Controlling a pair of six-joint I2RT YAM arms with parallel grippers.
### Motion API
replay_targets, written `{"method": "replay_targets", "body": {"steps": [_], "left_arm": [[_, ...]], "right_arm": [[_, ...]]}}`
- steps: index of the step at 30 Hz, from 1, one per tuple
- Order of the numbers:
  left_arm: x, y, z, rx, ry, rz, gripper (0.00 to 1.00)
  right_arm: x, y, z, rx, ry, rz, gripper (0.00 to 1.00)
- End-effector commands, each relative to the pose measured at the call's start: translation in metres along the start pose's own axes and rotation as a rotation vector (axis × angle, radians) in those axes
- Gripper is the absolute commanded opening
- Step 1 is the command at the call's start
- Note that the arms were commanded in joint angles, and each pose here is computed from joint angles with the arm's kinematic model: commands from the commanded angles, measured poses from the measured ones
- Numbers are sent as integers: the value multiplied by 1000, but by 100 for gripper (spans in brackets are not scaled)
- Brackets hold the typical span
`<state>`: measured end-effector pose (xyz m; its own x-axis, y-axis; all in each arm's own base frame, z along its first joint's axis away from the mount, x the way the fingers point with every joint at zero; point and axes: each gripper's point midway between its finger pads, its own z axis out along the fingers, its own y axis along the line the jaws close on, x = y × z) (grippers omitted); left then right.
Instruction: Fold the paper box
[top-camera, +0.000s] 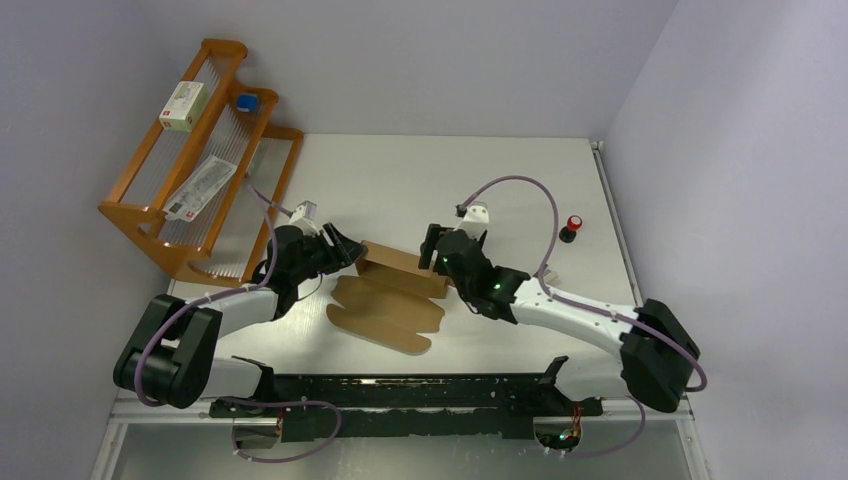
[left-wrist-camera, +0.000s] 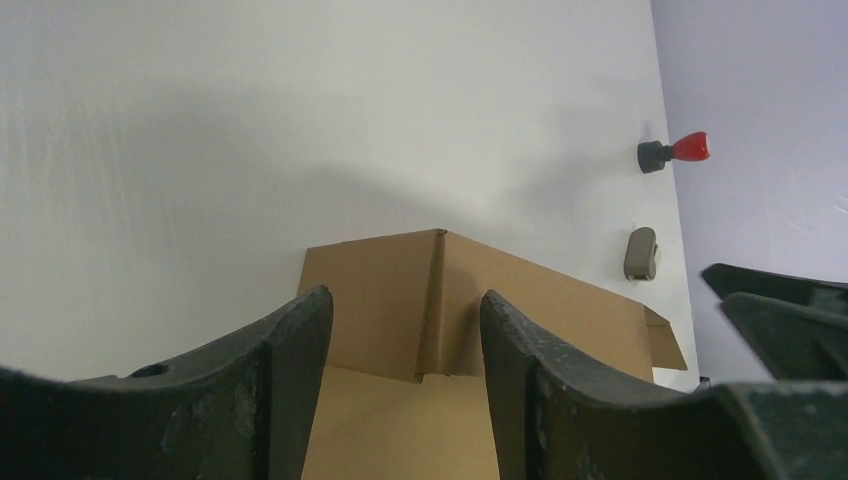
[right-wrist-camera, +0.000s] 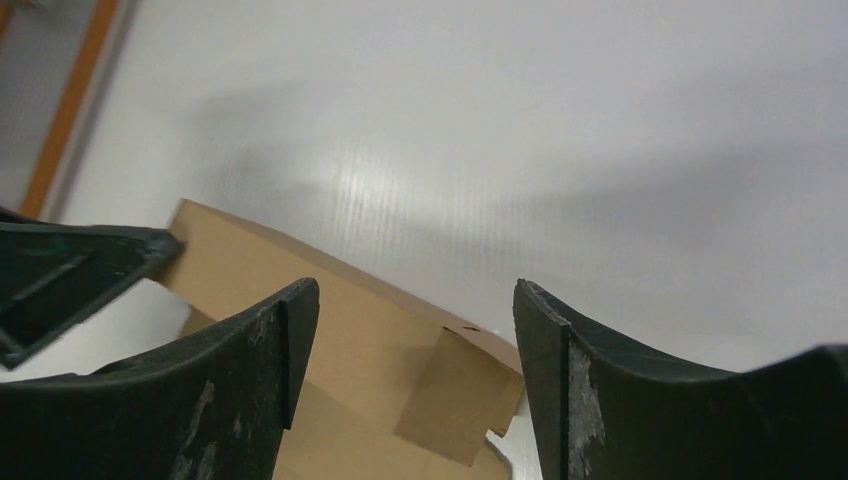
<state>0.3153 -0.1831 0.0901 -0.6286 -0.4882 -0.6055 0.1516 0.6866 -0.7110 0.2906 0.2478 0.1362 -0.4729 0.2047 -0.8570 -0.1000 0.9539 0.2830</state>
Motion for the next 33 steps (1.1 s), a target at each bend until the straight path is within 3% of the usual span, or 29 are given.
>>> {"method": "replay_targets", "body": {"steps": [1, 7, 21, 30, 33], "left_arm": [[-14, -8, 2, 12, -30, 40, 61], [-15, -6, 2, 4, -28, 54, 62], [-8, -16, 0, 58, -12, 30, 62], [11, -25, -2, 103, 34, 10, 60], [11, -29, -7, 112, 24, 3, 59]], "right_arm": [[-19, 4, -20, -41, 1, 5, 74], [3, 12, -25, -108, 74, 89, 70], [36, 12, -2, -85, 116, 148, 66], [34, 27, 13, -126, 94, 149, 52], [28, 29, 22, -147, 86, 160, 43]]}}
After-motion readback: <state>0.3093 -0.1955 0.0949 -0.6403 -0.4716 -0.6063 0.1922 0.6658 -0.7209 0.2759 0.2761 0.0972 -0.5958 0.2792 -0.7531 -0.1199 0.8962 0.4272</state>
